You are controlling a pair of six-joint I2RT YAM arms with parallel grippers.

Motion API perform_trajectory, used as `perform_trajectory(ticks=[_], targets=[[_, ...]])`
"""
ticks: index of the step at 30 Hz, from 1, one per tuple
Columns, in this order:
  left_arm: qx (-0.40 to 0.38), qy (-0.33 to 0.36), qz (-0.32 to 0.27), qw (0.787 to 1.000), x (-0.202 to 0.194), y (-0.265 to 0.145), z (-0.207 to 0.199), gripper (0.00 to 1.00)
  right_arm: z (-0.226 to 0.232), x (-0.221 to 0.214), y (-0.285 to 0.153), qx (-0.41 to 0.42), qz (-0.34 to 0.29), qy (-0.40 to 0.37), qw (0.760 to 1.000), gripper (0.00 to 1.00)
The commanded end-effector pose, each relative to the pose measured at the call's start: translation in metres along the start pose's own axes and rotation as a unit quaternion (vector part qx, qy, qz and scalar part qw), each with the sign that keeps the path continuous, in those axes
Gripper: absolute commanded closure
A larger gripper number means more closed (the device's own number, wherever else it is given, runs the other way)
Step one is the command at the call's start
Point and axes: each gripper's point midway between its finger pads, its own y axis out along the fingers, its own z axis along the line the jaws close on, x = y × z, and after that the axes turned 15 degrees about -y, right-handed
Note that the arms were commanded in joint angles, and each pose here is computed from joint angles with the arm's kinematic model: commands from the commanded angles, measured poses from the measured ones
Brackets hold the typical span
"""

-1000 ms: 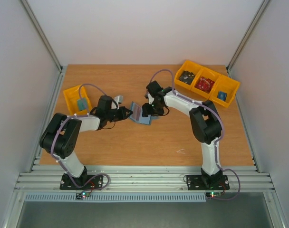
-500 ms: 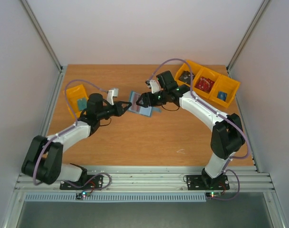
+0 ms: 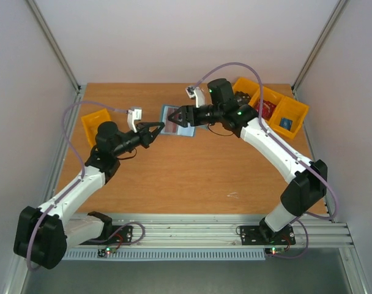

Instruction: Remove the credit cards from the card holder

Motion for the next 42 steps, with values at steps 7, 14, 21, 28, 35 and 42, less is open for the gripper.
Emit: perform_trajectory(ticks=[7,14,21,28,35,42], targets=[[-0.071,0.078,-0.066,0.992,0.039,-0.019,-0.067,1.0,0.03,0.033,-0.008,-0.051,-0.036,-0.051,0.997,0.34],[-0.073,0.09,-0.077,0.99,0.042,-0.025,-0.072,1.0,0.028,0.041,-0.01,-0.079,-0.05,-0.04,0.995,0.32],[-0.08,0.099,-0.08,0.989,0.043,-0.024,-0.077,1.0,0.046,0.05,0.008,-0.024,-0.046,-0.05,0.997,0.25],[-0.092,0.108,-0.082,0.986,0.044,-0.026,-0.084,1.0,0.048,0.058,0.015,-0.015,-0.044,-0.056,0.997,0.27],[-0.096,0.117,-0.083,0.985,0.045,-0.026,-0.087,1.0,0.052,0.059,0.018,0.003,-0.04,-0.061,0.997,0.47],[-0.081,0.111,-0.097,0.986,0.05,-0.027,-0.083,1.0,0.068,0.061,0.009,0.03,-0.044,-0.088,0.995,0.52]])
